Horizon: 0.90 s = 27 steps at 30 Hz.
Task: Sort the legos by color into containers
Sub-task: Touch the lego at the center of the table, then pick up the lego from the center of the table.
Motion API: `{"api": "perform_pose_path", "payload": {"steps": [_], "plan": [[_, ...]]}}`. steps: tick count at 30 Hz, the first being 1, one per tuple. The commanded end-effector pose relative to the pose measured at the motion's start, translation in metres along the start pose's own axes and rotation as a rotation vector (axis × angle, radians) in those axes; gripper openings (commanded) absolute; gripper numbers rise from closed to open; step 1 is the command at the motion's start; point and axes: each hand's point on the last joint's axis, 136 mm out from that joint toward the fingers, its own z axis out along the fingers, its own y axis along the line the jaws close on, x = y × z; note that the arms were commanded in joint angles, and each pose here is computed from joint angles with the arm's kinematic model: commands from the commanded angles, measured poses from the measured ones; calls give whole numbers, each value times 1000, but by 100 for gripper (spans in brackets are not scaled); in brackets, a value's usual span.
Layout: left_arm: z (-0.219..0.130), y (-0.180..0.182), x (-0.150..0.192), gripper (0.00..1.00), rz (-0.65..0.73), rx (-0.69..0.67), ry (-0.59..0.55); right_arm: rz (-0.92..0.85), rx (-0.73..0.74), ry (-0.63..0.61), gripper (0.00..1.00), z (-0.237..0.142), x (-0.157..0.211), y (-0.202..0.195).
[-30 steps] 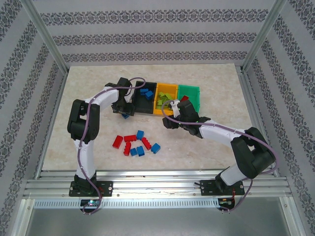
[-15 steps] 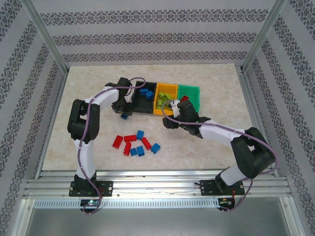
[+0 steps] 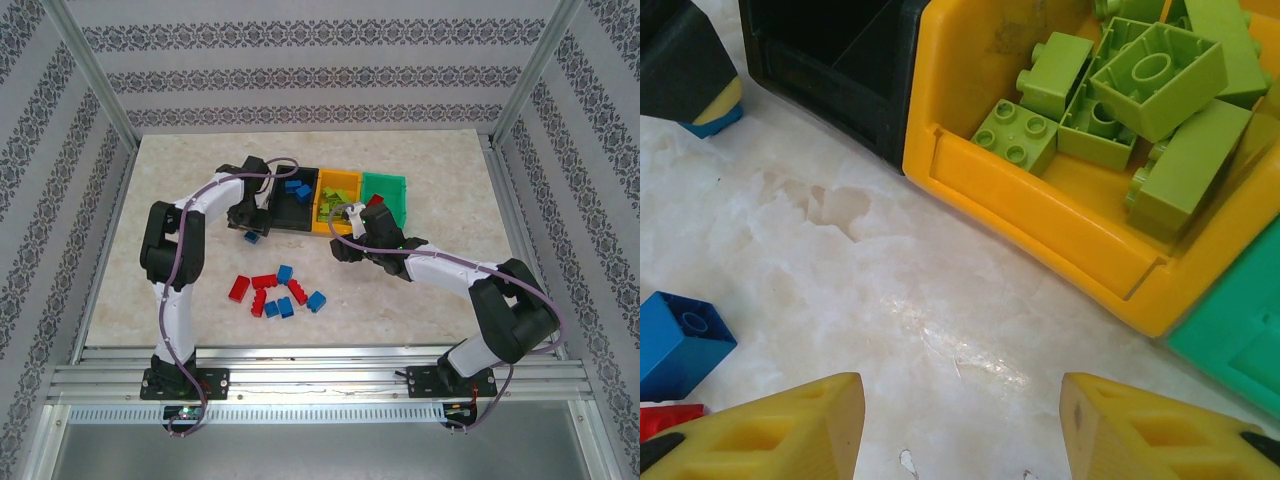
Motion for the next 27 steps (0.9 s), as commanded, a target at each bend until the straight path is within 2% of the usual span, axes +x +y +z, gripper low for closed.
{"api": "perform_pose_path", "payload": {"steps": [1, 9, 15, 20, 27], "plan": [[11, -3, 21, 54, 65, -45, 128, -16, 7, -24, 55, -4, -5, 2], [18, -5, 24, 48, 74, -49, 153, -16, -3, -22, 55, -4, -5, 4], [13, -4, 27, 56, 93, -87, 169, -20, 9, -23, 55, -5, -5, 2], [-5, -20, 21, 61, 97, -1, 90, -24, 17, -19, 55, -4, -4, 0], [-17, -16, 27, 63, 109, -17, 60, -28, 25, -16, 55, -3, -4, -1]]}}
